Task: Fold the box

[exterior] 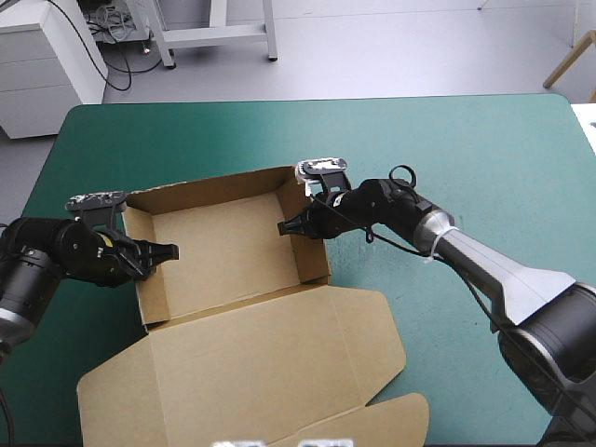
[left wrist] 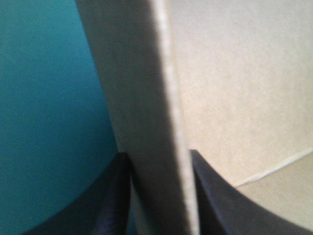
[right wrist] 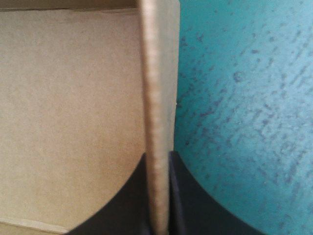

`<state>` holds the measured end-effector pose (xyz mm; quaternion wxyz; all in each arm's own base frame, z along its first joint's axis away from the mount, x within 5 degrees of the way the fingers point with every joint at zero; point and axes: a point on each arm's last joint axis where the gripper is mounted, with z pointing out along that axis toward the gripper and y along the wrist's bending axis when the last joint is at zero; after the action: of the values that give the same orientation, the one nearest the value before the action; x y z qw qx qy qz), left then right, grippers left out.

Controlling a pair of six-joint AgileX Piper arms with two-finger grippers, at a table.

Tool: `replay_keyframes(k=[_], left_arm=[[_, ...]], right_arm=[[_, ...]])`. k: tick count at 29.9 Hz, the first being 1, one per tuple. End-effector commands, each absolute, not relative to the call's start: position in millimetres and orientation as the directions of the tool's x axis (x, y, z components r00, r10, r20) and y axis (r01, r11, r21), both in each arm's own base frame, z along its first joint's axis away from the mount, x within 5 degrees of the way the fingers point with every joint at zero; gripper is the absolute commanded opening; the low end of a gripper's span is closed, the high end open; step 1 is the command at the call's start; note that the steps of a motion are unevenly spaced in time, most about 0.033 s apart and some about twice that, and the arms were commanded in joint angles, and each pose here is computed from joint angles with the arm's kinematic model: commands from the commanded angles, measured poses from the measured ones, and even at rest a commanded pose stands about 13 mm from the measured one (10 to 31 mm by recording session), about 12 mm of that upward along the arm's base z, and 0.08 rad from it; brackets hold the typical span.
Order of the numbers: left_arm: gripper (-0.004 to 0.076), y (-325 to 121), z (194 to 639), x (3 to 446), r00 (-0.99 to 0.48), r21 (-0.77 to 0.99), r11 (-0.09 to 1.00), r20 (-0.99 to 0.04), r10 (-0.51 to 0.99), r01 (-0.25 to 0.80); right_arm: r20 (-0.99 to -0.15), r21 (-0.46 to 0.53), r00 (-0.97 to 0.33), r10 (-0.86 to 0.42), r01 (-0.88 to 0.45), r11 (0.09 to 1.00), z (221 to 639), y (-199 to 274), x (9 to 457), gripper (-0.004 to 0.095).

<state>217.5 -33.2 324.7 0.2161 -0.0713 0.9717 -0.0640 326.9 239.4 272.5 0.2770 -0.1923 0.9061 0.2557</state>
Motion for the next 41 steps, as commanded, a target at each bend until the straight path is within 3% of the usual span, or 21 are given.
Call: replay_keyframes(k=[1,3,4,8,15,20,25,35,41], left_arm=[[0.0113,-31.1,337.0,218.6,-0.845,-0.130,0.980,-0.497,-0.197,-0.152],[0.0001,-33.3,337.0,218.3,-0.847,-0.126,0.982,-0.498,-0.185,-0.140],[-0.0008,-34.3,337.3,218.6,-0.845,-0.124,0.983,-0.504,-0.177,-0.132],[-0.0010,-37.6,336.6,222.9,-0.841,-0.124,0.985,-0.516,-0.165,-0.117],[-0.0010,-46.1,331.6,255.0,-0.909,-0.073,0.994,-0.403,-0.106,-0.084],[-0.0010,-75.3,337.6,287.2,-0.912,-0.067,0.998,-0.408,-0.029,-0.001],[-0.0010,-112.3,327.5,315.7,-0.921,-0.051,0.994,-0.383,0.070,0.097],[-0.0010,-142.9,288.9,348.5,-0.950,-0.085,0.989,-0.298,0.092,0.123],[-0.0010,-147.3,279.3,351.1,-0.951,-0.096,0.979,-0.272,0.148,0.180]], right_arm=[[-0.650,0.426,-0.750,-0.124,-0.494,0.758,308.5,241.8,318.3,-0.0018],[-0.650,0.425,-0.749,-0.125,-0.495,0.758,308.5,241.7,318.3,-0.0017],[-0.652,0.420,-0.747,-0.129,-0.497,0.759,308.3,241.5,318.4,-0.0017],[-0.654,0.403,-0.743,-0.144,-0.503,0.764,308.7,240.2,317.8,-0.0018],[-0.664,0.303,-0.724,-0.186,-0.489,0.818,322.1,226.2,315.1,-0.0017],[-0.608,0.202,-0.760,-0.231,-0.429,0.880,330.0,206.4,319.5,-0.0018],[-0.548,0.186,-0.811,-0.206,-0.358,0.915,328.3,182.6,327.3,-0.0018],[-0.416,0.051,-0.889,-0.191,-0.233,0.971,311.4,136.1,341.8,-0.0018],[-0.347,0.058,-0.918,-0.192,-0.226,0.972,291.7,140.8,347.8,-0.0018]])
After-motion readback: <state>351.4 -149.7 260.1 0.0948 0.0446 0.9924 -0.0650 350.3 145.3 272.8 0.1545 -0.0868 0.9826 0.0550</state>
